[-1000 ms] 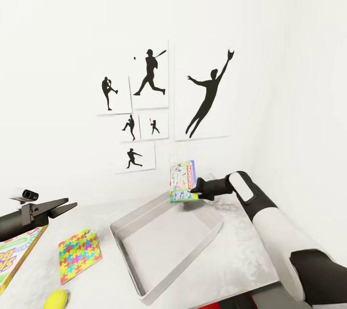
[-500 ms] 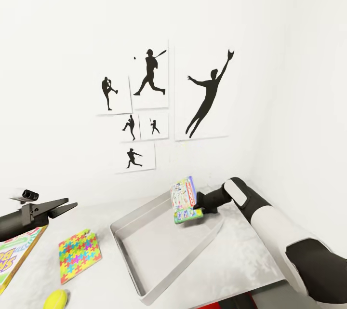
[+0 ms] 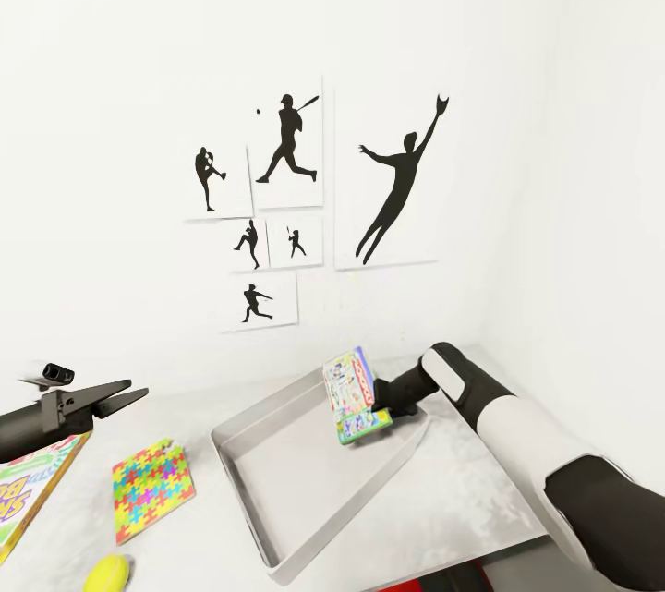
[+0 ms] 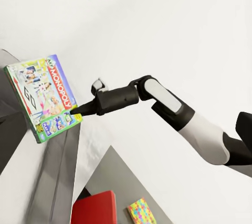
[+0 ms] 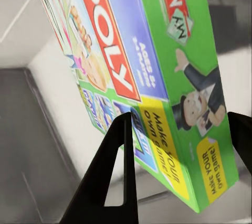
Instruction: Put all the toys in the child's room - the three board games (two on the bed and one on the table), the two jigsaw puzzles on the table, and the tennis ball on the table - inside the toy box on the table in the child's room.
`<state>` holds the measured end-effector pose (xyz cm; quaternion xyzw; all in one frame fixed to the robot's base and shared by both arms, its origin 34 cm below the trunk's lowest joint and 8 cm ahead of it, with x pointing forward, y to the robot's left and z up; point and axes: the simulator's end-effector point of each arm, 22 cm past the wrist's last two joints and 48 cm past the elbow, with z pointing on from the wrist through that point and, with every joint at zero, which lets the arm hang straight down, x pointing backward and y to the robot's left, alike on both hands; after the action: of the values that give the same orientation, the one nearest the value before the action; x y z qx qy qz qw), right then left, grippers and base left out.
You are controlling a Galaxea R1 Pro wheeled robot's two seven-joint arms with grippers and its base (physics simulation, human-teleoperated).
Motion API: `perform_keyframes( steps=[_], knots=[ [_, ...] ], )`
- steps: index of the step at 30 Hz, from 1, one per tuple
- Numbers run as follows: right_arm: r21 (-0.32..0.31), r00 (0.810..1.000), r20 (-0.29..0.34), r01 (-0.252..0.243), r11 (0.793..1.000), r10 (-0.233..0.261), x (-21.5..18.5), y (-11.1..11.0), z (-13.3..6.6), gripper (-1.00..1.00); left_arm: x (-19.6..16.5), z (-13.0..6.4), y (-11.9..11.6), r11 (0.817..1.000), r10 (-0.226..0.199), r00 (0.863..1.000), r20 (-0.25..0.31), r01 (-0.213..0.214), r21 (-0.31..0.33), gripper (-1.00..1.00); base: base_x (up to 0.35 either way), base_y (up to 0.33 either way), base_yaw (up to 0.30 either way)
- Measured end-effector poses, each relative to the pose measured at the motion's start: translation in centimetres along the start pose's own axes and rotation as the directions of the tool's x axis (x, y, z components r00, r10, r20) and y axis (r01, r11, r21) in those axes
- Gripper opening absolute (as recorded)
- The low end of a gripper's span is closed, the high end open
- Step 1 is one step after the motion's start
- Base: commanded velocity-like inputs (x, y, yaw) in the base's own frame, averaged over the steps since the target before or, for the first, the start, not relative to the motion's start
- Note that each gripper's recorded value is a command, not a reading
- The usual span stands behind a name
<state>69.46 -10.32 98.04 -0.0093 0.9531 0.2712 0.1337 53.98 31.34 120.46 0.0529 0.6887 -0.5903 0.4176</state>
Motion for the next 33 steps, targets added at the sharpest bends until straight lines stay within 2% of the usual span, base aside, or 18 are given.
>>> perform_keyframes(
  steps=[5, 9, 13, 18, 22, 29, 33],
  knots=[
    [0.029, 1.0, -0.002, 0.021, 0.999, -0.021, 0.0, -0.5, -0.1, -1.0, 0.0, 0.0, 0.0, 1.0, 0.0, 1.0, 0.0, 0.0, 0.0, 1.0, 0.0, 0.0, 0.0],
    [0.037, 0.999, 0.005, 0.04, 0.999, -0.04, -0.7, 0.0, -0.4, -1.0, 0.0, 0.0, 0.0, 1.0, 0.0, 1.0, 0.0, 0.0, 0.0, 1.0, 0.0, 0.0, 0.0],
    [0.066, 0.997, -0.005, 0.082, 0.994, -0.082, -1.0, 0.3, -0.5, -1.0, 0.0, 0.0, 0.0, 1.0, 0.0, 1.0, 0.0, 0.0, 0.0, 1.0, 0.0, 0.0, 0.0],
    [0.136, 0.996, -0.054, 0.076, 0.988, -0.069, -0.8, -1.1, -0.5, -1.0, 0.0, 0.0, 0.0, 1.0, 0.0, 1.0, 0.0, 0.0, 0.0, 1.0, 0.0, 0.0, 0.0],
    [0.184, 0.992, -0.083, 0.108, 0.977, -0.094, -0.3, -1.8, -0.4, -1.0, 0.0, 0.0, 0.0, 1.0, 0.0, 1.0, -0.001, 0.0, 0.0, 1.0, 0.0, 0.0, 0.0],
    [0.196, 0.988, -0.1, 0.133, 0.972, -0.115, 0.1, -1.5, 0.0, -1.0, 0.1, 0.1, 0.0, 1.0, -0.001, 1.0, -0.002, 0.001, 0.0, 1.0, 0.0, 0.0, 0.0],
    [0.219, 0.981, -0.124, 0.175, 0.96, -0.151, 0.6, -1.3, 0.5, -1.0, 0.1, 0.1, 0.0, 1.0, -0.001, 1.0, -0.003, 0.001, 0.0, 1.0, 0.0, 0.0, 0.0]
  ],
)
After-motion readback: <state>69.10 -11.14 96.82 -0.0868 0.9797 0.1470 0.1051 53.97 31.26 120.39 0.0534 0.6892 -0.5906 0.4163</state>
